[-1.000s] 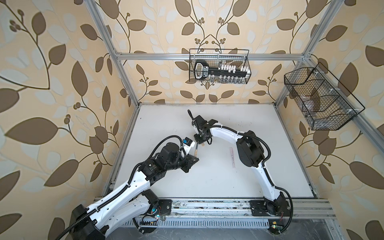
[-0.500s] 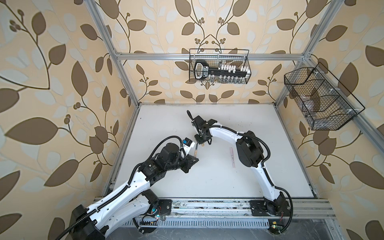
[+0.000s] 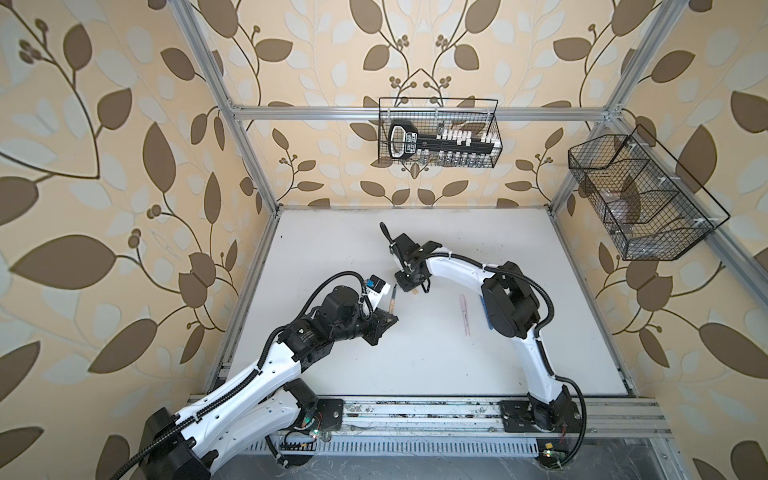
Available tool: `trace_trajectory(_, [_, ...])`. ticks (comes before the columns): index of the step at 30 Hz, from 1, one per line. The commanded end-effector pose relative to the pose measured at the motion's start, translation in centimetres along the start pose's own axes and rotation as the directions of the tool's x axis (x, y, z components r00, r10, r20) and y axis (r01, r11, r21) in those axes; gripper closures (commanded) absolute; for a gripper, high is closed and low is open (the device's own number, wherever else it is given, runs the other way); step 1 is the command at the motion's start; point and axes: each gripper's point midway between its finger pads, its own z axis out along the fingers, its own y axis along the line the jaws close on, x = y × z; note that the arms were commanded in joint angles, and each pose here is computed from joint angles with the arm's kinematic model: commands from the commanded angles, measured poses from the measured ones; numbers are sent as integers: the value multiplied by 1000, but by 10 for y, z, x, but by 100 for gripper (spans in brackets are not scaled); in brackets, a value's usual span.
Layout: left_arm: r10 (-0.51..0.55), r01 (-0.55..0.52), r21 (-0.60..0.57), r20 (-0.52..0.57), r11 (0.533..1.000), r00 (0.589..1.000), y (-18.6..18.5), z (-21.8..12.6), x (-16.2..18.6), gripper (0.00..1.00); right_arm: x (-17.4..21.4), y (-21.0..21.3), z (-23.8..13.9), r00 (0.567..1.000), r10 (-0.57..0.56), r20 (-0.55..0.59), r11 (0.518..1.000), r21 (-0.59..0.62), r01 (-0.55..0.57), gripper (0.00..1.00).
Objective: Insert the pens into the pen caps
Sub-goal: 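Lift the beige cap with the right gripper and carry it toward the pen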
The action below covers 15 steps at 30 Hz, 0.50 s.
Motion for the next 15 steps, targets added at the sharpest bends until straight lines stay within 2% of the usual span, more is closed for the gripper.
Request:
trace_trajectory(1, [29,-29,-4,18,1000,999,4,9,-4,100,1,-6,-18,997,46,54,996,-83,-42,84])
trace_trajectory(5, [41,-41,13,-12,999,999,6,26,-1,100,9,-18,-39,979,155,134,968,-219,-123,84])
trace_trajectory(9, [48,-47,45,-33,998,998,5,42,-3,100,15,-26,-67,932,275,238,917,-357,-180,84])
trace_trajectory(13, [81,-76,94,-48,993,996,-1,54,-8,100,20,-36,-102,846,402,351,854,-477,-208,84])
trace_trajectory(15, [97,-90,117,-61,989,993,-5,57,-10,100,25,-41,-116,803,443,399,838,-503,-212,83])
